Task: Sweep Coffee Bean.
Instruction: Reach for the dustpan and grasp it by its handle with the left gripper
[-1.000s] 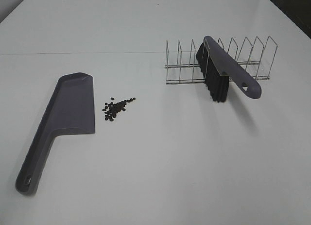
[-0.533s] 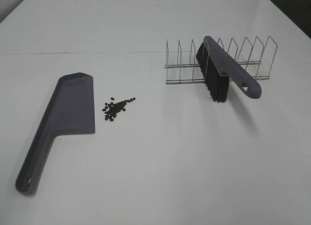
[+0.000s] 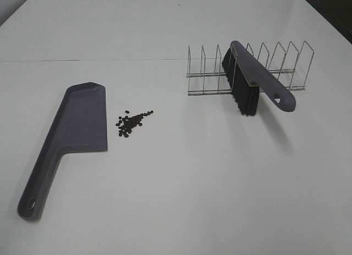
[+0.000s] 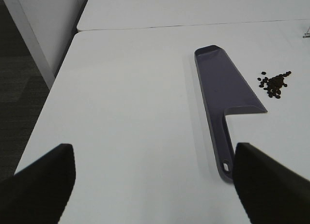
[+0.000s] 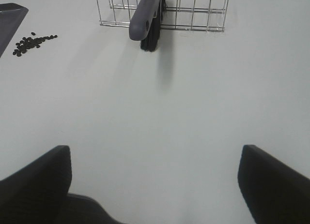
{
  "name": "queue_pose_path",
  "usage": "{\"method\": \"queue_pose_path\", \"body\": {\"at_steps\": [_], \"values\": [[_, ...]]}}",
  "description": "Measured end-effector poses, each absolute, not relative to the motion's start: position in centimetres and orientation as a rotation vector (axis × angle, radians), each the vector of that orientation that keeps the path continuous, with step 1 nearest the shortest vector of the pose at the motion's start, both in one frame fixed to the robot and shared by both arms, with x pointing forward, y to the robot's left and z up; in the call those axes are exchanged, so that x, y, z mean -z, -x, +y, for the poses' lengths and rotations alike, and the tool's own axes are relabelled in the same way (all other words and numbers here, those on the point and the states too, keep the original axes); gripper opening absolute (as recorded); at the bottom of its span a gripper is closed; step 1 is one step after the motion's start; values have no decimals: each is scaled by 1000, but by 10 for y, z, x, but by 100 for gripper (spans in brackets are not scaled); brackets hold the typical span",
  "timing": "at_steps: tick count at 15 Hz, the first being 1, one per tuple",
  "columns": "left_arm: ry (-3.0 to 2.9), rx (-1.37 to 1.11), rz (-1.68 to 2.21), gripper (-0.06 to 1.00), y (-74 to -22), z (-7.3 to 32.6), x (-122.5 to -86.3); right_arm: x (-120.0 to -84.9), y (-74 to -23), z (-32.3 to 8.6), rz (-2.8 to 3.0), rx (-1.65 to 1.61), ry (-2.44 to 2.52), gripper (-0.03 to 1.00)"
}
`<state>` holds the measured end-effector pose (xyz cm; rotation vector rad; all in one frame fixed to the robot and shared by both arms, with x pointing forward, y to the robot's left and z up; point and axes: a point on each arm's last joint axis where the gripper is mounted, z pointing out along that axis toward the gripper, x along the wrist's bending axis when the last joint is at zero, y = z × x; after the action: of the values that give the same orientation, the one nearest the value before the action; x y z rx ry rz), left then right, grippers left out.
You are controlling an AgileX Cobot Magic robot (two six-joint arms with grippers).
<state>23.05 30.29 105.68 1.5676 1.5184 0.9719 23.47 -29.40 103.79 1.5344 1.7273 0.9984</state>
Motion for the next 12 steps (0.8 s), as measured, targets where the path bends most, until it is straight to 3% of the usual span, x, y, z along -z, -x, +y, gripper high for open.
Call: {"method": "queue_pose_path", "body": {"at_steps": [12], "values": [[-1634, -895, 1594, 81, -251, 302, -1069, -1044, -247, -293, 1759, -955, -1568, 79]]}}
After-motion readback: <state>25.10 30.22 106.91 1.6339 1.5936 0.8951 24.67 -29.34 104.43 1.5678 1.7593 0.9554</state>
